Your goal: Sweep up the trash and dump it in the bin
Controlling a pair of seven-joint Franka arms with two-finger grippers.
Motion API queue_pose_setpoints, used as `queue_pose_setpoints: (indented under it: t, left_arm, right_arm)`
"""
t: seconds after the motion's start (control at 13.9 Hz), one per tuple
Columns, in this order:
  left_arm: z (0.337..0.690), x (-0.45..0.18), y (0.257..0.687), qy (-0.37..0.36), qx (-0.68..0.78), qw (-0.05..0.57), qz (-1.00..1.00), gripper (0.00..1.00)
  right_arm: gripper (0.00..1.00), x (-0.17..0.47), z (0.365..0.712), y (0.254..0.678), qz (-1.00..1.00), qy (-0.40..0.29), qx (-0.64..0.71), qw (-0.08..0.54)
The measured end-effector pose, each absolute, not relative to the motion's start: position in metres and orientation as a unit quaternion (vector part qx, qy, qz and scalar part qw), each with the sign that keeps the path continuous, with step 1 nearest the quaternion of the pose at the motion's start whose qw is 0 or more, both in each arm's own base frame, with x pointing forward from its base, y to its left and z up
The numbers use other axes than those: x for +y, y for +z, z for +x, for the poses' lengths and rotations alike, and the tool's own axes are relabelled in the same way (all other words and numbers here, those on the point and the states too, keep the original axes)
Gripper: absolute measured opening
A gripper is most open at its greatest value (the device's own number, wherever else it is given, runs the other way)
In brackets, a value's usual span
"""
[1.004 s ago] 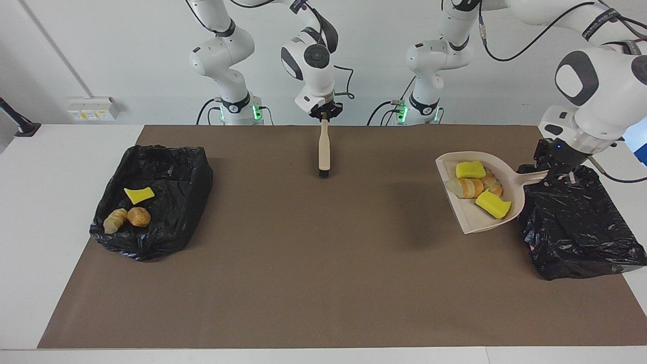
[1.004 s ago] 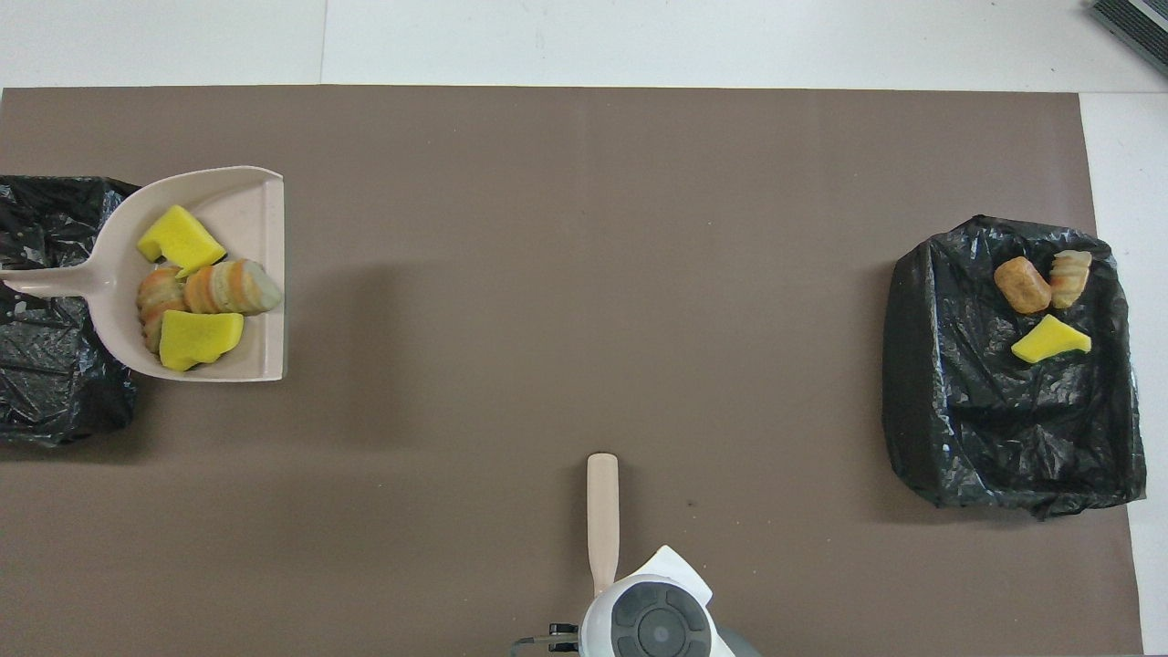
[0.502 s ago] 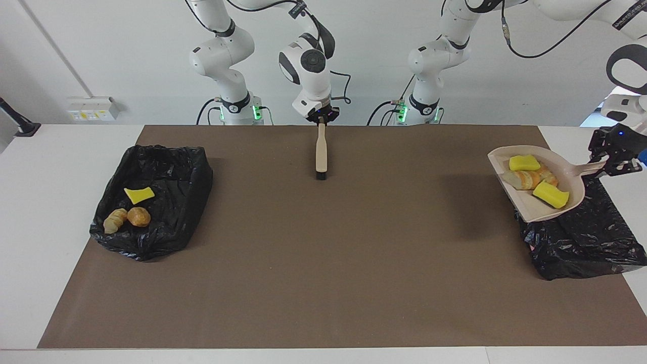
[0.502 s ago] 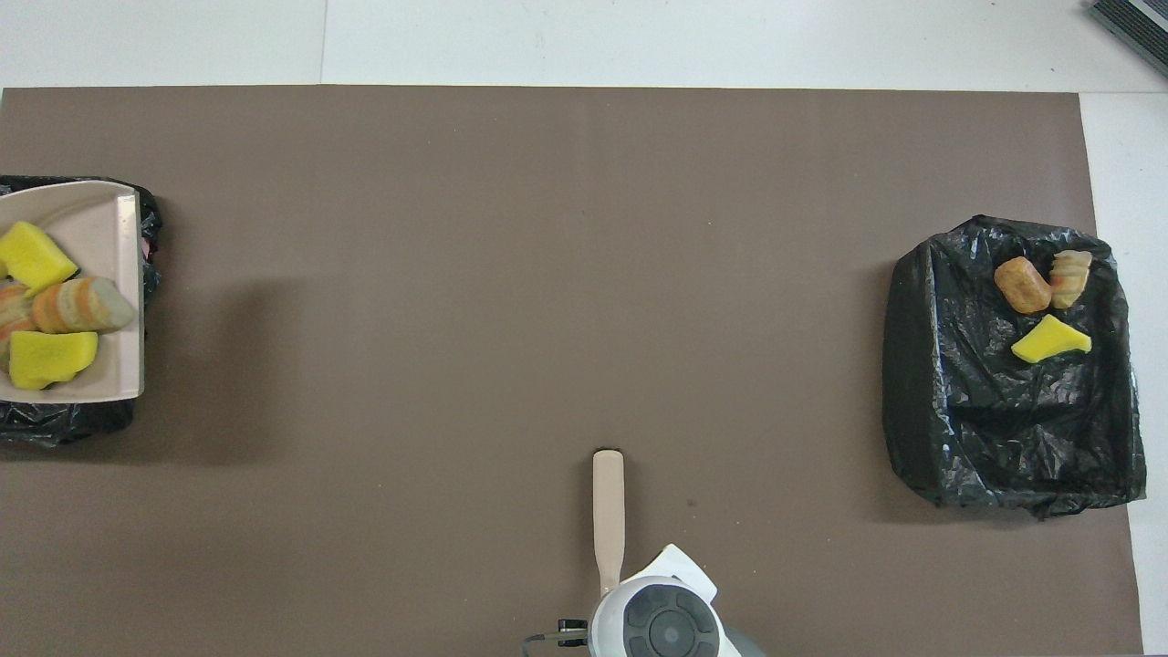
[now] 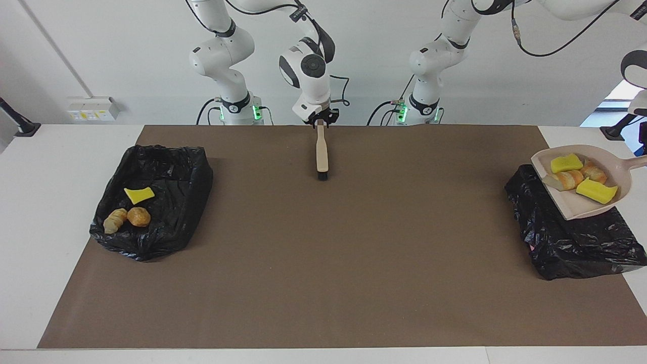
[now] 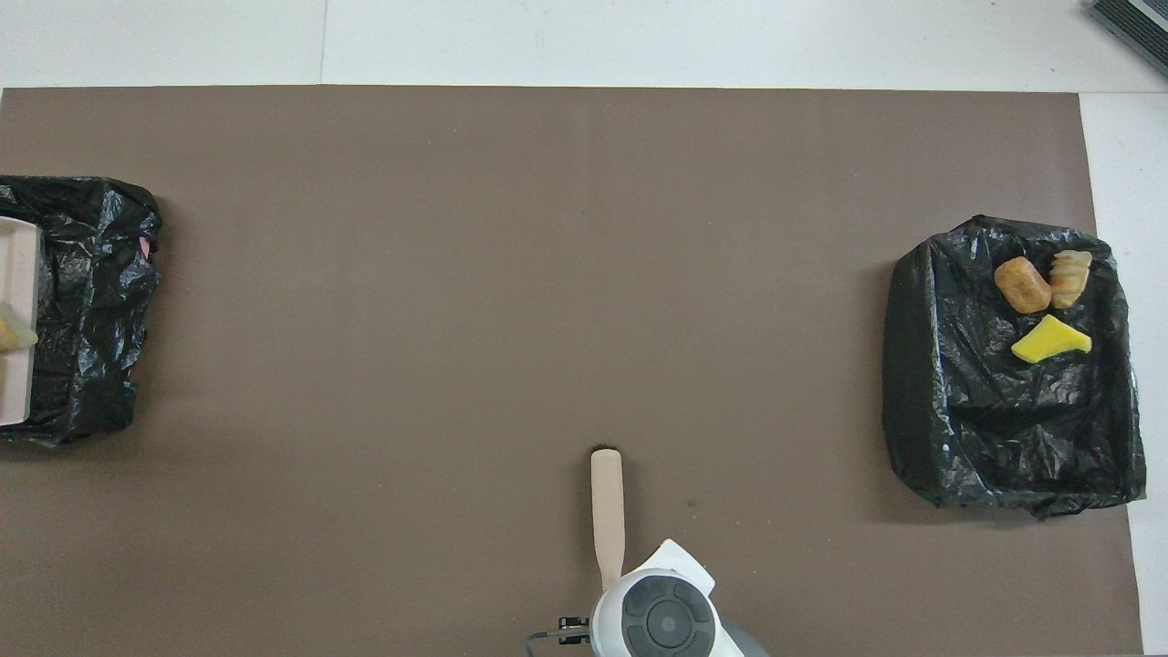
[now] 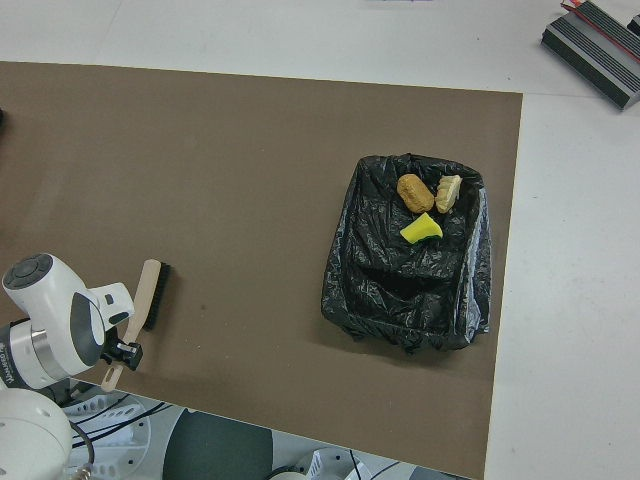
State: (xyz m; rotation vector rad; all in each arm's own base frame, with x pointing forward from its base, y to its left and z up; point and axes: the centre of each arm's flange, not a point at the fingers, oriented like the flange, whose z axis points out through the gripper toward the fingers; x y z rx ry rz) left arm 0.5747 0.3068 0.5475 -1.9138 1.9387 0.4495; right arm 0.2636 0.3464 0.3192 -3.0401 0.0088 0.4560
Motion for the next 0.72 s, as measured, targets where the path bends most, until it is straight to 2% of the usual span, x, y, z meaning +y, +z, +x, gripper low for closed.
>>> queue_pose_setpoints:
  t: [0.29, 0.5, 0.72]
  left_arm:
    - [0.59, 0.276, 0.544, 0.246, 0.674, 0.247, -0.651, 0.31]
    - [0.589, 0.266, 0.544, 0.282, 0.661, 0.276, -0.638, 0.31]
    - [0.585, 0.269, 0.554, 0.325, 0.651, 0.309, -0.612, 0.31]
  right_arm:
    - [0.99, 0.356, 0.277, 0.328, -0.989, 0.141, 0.006, 0.045]
    - [1.0, 0.347, 0.312, 0.336, -0.99, 0.125, 0.026, 0.053]
    - [1.0, 0.311, 0.364, 0.349, -0.995, 0.078, 0.037, 0.04]
